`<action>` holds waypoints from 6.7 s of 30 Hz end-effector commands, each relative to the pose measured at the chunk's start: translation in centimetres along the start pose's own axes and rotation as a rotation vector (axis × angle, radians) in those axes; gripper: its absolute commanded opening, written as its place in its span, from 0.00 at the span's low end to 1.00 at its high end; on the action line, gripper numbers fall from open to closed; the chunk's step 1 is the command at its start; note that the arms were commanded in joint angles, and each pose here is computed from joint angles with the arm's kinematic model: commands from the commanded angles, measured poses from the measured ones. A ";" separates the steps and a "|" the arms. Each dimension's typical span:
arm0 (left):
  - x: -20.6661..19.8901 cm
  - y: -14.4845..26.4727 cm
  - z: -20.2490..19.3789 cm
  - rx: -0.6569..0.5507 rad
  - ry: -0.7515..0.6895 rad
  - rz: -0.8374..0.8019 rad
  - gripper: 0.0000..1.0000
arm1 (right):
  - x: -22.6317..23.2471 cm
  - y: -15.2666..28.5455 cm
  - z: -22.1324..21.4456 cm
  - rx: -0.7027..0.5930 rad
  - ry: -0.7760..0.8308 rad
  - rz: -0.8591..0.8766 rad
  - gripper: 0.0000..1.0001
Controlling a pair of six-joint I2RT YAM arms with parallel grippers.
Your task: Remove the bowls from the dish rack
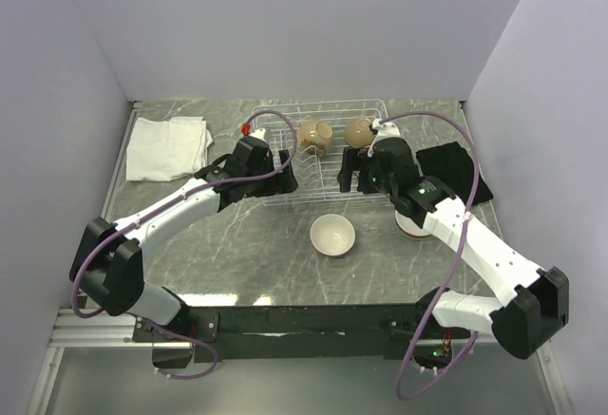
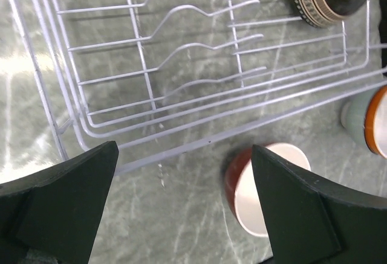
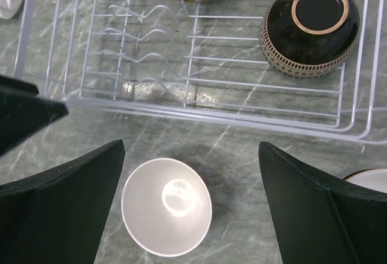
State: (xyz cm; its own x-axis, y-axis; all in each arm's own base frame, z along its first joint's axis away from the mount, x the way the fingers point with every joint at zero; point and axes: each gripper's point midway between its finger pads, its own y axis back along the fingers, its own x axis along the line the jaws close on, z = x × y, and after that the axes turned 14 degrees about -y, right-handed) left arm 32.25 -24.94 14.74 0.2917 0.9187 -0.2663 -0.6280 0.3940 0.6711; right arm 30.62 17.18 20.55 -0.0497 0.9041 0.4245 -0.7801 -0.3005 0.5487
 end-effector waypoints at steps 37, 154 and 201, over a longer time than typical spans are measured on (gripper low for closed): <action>17.3 11.8 -1.6 -0.338 0.056 0.488 0.99 | 6.3 -21.5 5.8 -0.089 0.438 -0.335 1.00; -4.8 3.1 10.6 -0.406 -0.027 -0.492 0.99 | 12.0 1.0 6.6 0.106 -0.182 0.482 0.00; -2.7 5.2 4.7 -0.234 -0.047 -0.279 0.01 | 6.2 4.2 2.8 0.054 -0.272 0.495 1.00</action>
State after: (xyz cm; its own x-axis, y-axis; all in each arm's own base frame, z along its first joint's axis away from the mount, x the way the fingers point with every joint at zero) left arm 31.63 -26.59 19.92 0.5355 0.7164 -0.4472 -0.6105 0.6943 0.3811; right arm 29.12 22.78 26.13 -0.1824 0.4534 0.8724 -0.5970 -0.7561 0.2681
